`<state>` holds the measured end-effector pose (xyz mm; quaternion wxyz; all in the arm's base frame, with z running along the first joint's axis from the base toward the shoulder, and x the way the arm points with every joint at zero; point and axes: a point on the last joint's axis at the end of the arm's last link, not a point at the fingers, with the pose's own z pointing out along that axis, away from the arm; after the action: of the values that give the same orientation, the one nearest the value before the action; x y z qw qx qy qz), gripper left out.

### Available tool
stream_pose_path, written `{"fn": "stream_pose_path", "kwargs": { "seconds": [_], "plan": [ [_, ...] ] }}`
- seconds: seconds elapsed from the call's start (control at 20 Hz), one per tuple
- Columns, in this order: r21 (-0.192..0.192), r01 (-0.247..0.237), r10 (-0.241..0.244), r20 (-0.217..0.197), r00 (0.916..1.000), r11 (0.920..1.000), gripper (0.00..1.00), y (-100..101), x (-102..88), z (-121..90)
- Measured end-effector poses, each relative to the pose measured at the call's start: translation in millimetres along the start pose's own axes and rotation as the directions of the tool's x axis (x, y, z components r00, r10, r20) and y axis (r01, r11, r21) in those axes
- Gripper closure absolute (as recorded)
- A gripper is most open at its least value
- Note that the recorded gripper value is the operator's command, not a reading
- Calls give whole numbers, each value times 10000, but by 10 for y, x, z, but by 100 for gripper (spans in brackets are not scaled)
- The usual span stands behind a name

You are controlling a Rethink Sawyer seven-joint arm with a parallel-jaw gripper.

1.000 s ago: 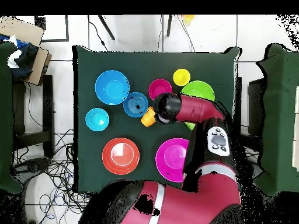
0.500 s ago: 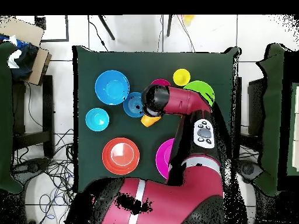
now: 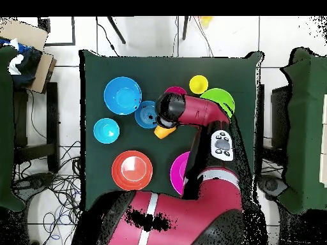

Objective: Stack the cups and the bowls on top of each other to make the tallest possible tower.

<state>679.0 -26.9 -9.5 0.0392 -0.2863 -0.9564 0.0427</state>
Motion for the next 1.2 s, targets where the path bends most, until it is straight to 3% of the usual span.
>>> {"fn": "stream_pose_path", "kwargs": {
  "seconds": [0.5,0.75,0.85,0.9,1.2],
  "plan": [
    [263,-84,94,-369,9993,9996,0,-85,45,36],
    [-19,-639,636,-733,9953,9980,0,-67,116,-18],
    [-113,-841,828,-887,9926,9964,0,-63,149,-36],
    [-243,-1147,1113,-1126,9874,9931,0,-58,201,-57],
    [-439,-1788,1691,-1698,9709,9829,0,-62,318,-127]
  ]
}}
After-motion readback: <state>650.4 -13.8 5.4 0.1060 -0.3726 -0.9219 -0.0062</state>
